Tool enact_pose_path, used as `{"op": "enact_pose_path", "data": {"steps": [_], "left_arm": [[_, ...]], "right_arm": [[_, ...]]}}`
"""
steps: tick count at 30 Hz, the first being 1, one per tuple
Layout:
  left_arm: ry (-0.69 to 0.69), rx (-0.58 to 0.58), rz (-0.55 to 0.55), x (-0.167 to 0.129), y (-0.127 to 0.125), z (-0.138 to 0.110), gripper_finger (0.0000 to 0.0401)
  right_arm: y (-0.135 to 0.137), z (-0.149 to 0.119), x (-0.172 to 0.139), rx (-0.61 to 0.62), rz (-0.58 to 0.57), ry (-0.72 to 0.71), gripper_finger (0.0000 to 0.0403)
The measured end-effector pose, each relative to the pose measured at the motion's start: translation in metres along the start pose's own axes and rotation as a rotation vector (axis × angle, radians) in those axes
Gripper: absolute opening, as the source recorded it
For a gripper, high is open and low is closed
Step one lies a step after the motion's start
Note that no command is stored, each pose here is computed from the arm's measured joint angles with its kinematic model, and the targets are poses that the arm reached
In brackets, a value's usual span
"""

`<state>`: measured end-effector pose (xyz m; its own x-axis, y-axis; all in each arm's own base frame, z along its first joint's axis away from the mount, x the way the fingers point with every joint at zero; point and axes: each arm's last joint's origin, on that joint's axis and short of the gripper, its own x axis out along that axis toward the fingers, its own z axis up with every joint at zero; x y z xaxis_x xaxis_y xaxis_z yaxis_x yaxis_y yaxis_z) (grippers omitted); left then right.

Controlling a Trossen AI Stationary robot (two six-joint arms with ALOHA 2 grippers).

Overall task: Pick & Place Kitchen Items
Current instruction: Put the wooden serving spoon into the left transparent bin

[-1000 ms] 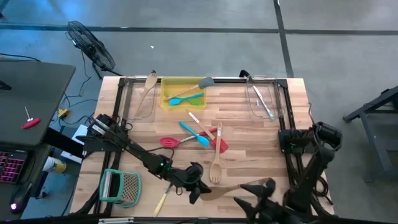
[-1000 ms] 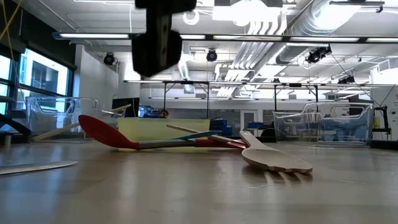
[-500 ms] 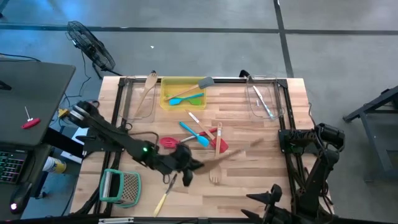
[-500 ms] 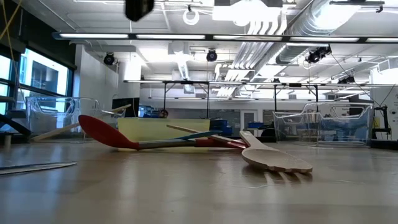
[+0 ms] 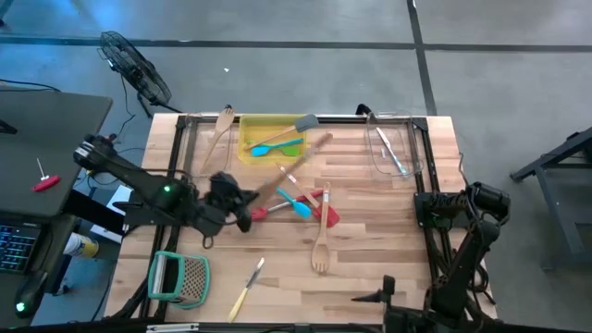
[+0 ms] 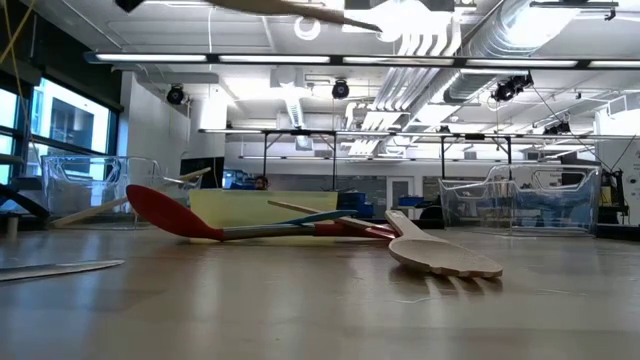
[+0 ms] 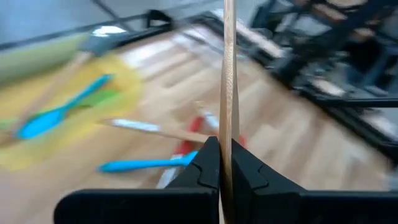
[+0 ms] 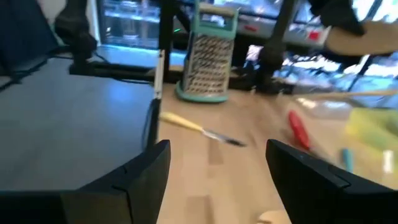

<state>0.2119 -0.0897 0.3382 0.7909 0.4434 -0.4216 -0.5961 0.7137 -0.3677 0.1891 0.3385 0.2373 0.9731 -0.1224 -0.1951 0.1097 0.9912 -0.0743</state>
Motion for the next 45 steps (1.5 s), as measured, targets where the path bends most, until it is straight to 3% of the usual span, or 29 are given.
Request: {"op": "enact_pose_path", "data": {"steps": [9,23,33,40,45], "left_arm": [[-0.059,0.027,0.123,-0.028,0.040,0.017,0.0000],[-0.180,0.052,0.182,-0.085,0.123,0.049,0.0000],[-0.175,0.093,0.289,-0.095,0.165,0.039,0.0000],[-0.160,0.144,0.320,-0.092,0.182,0.023,0.0000],[-0.139,0.108,0.318,-0.086,0.200,0.002,0.0000]], "right_arm": [[-0.002,0.002,0.011,0.040,0.043,0.032,0.0257],[-0.020,0.018,0.058,0.238,0.063,0.036,0.0257],[-0.036,0.026,0.084,0.322,0.026,0.018,0.0257],[-0.048,0.028,0.100,0.330,-0.019,0.015,0.0257],[-0.061,0.030,0.116,0.286,-0.036,0.026,0.0257]]}}
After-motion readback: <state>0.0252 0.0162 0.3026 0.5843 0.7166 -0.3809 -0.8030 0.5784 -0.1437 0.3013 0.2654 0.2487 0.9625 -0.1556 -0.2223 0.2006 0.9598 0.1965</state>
